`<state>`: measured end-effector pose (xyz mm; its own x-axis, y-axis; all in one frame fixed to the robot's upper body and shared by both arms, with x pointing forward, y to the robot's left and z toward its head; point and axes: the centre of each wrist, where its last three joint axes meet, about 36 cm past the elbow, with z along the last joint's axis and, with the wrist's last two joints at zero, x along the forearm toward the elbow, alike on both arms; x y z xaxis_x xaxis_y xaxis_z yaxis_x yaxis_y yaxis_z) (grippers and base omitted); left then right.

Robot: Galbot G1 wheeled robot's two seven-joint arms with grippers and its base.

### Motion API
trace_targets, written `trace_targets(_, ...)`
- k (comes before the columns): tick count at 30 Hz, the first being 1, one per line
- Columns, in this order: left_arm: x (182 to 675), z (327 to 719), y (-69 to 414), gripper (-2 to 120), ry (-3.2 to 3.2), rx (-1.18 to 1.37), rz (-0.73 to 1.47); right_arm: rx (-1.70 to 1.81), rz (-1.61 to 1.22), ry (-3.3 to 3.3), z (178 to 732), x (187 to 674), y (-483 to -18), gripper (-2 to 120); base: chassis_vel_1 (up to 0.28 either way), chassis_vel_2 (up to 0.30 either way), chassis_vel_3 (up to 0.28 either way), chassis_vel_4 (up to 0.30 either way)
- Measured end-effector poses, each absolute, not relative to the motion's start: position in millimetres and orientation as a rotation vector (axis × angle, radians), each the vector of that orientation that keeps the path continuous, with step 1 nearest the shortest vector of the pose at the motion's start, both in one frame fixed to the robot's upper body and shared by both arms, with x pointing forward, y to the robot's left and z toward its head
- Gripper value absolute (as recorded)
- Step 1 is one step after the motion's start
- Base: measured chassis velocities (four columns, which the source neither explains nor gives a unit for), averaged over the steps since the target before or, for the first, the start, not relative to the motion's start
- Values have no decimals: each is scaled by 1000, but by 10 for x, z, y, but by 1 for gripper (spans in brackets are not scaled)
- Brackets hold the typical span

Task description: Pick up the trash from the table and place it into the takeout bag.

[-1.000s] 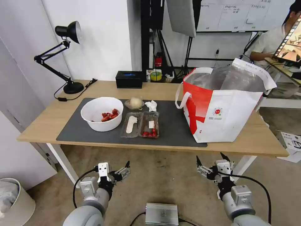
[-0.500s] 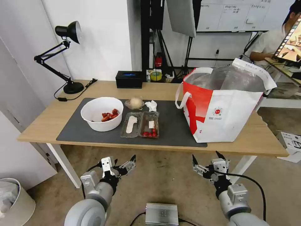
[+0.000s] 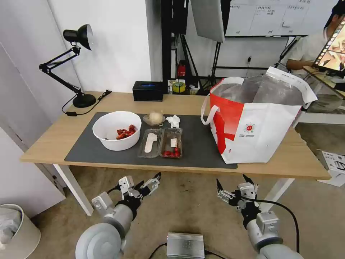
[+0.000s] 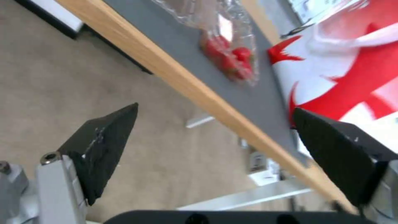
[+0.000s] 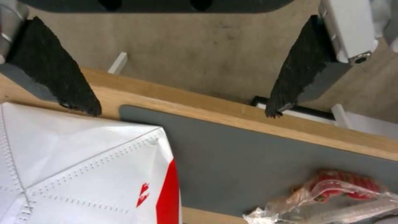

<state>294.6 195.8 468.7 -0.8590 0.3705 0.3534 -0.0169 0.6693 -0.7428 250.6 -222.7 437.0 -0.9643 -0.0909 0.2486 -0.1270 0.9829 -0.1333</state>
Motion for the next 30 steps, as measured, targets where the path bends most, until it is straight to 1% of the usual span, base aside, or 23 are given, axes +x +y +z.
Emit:
trace_targets(2, 2963, 4706, 1973, 100, -2365, -288, 1143, 164, 215, -2883, 4361, 2507, -2218, 100, 0, 0, 0, 0)
trace_targets(7, 2990, 4731, 1981, 100, -2332, -304, 1214, 169, 211, -2880, 4350, 2505, -2200, 100, 0, 0, 0, 0)
trace_targets(30, 3111, 4863, 2062, 100, -2357, -252, 1316, 209, 178, -2859, 4249, 2495, -2036, 100, 0, 0, 0, 0)
